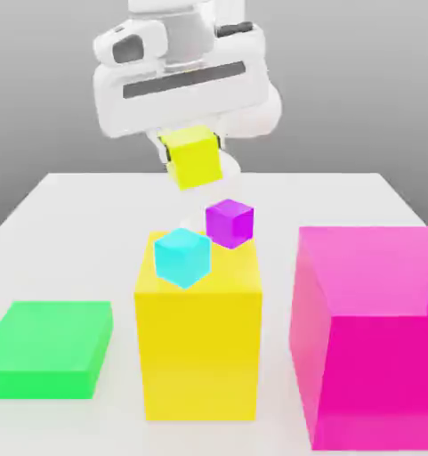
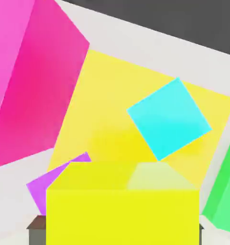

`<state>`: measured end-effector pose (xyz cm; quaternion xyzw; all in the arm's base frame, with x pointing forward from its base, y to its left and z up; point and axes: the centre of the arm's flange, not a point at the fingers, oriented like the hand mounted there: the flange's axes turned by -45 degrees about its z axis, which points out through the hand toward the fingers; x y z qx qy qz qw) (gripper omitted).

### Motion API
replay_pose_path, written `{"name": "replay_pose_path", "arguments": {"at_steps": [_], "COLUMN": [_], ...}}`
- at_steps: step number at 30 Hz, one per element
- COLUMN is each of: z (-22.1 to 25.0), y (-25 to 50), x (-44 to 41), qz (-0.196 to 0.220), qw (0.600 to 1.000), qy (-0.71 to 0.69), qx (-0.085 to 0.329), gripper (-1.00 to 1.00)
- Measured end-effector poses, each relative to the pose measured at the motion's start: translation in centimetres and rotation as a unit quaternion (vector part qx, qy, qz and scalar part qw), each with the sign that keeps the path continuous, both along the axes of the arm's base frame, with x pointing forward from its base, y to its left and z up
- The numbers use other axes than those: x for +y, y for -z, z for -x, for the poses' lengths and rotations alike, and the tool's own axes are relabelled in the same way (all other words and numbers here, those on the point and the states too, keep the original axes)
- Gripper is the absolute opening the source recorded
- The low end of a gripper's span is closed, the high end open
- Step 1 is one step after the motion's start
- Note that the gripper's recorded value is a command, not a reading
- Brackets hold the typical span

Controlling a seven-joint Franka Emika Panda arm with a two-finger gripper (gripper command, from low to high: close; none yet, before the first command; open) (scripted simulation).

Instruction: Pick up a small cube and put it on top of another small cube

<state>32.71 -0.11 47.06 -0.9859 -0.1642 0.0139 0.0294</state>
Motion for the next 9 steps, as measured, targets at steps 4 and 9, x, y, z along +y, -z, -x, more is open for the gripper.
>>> {"name": "replay_pose_path", "arguments": {"at_steps": [4,9], "z": [1.7,1.8], "y": [2.8,5.5], "x": [2.3,2.4], "qz": [0.023,0.024], "qw": [1.0,0.999], "qy": [0.012,0.013], "qx": [-0.016,-0.017], "gripper": [-1.0,1.0]}}
